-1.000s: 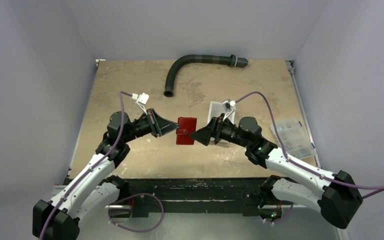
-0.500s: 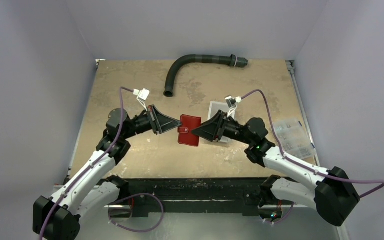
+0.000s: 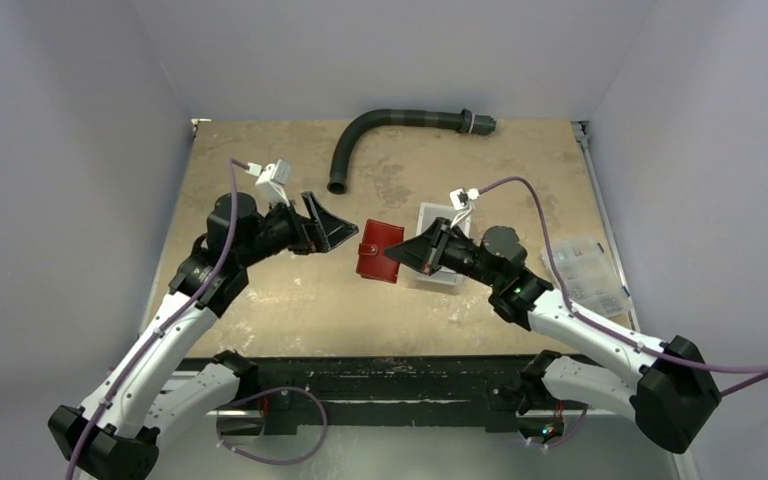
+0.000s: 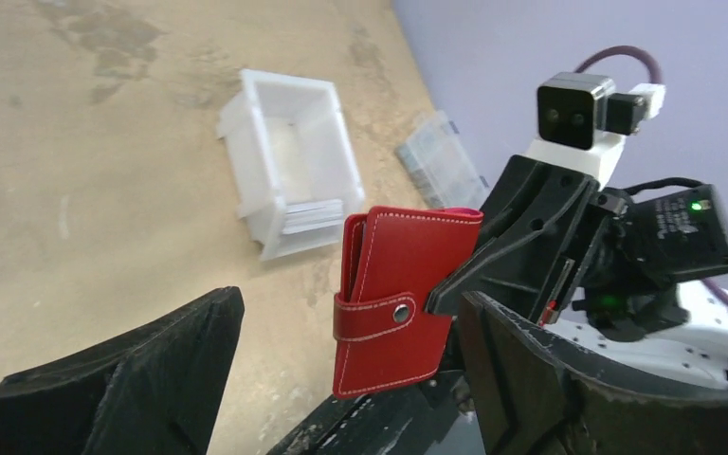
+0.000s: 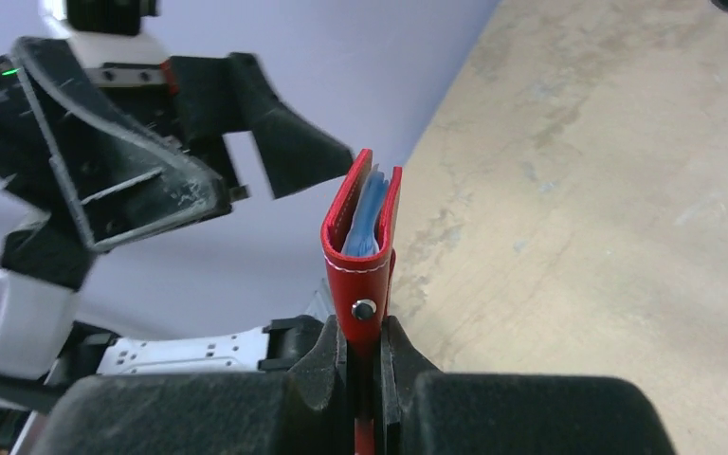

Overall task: Put the credit cards into the card holder
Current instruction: Pick up the card holder from the center of the board, then open the card holder at the center of the board.

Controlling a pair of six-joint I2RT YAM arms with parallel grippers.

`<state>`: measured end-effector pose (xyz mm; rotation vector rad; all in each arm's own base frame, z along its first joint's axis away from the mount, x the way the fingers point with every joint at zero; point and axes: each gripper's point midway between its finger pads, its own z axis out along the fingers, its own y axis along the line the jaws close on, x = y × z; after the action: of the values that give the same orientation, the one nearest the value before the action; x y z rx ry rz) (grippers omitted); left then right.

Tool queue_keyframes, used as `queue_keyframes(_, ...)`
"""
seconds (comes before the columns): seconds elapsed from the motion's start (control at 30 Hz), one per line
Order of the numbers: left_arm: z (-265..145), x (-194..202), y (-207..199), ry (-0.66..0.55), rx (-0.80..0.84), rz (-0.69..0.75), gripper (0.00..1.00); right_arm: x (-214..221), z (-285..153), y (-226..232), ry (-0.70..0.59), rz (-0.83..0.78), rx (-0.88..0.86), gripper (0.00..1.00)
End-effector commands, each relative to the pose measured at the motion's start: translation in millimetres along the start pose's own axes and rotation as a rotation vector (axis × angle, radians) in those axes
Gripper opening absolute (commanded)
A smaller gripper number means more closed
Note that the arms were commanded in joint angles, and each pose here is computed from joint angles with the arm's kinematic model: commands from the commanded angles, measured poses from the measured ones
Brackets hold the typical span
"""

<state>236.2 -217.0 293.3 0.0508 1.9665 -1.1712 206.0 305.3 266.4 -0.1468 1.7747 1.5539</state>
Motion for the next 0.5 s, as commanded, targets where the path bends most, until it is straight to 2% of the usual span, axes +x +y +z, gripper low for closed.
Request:
queue_keyframes(0.0,-8.5,9.8,34.0,0.021,-0.225,0.074,0.84,-9.0,12.6,-15.9,-0.051,0.045,0.137,0.0)
queue_keyframes(0.1,-4.3,26.4,37.5,0.055,-0.336,0.14,0.7,-7.5,18.0,-21.0,-0.074,0.041,0.229,0.0)
queue_keyframes(0.33,17.5,67.9,20.4,0.134,-0.458,0.316,0.58,3.9,28.6,-26.1,-0.072,0.073,0.349,0.0)
queue_keyframes(0.47,16.8,73.9,25.1,0.105,-0.523,0.343,0.46,0.9,27.6,-20.3,-0.084,0.073,0.353,0.0)
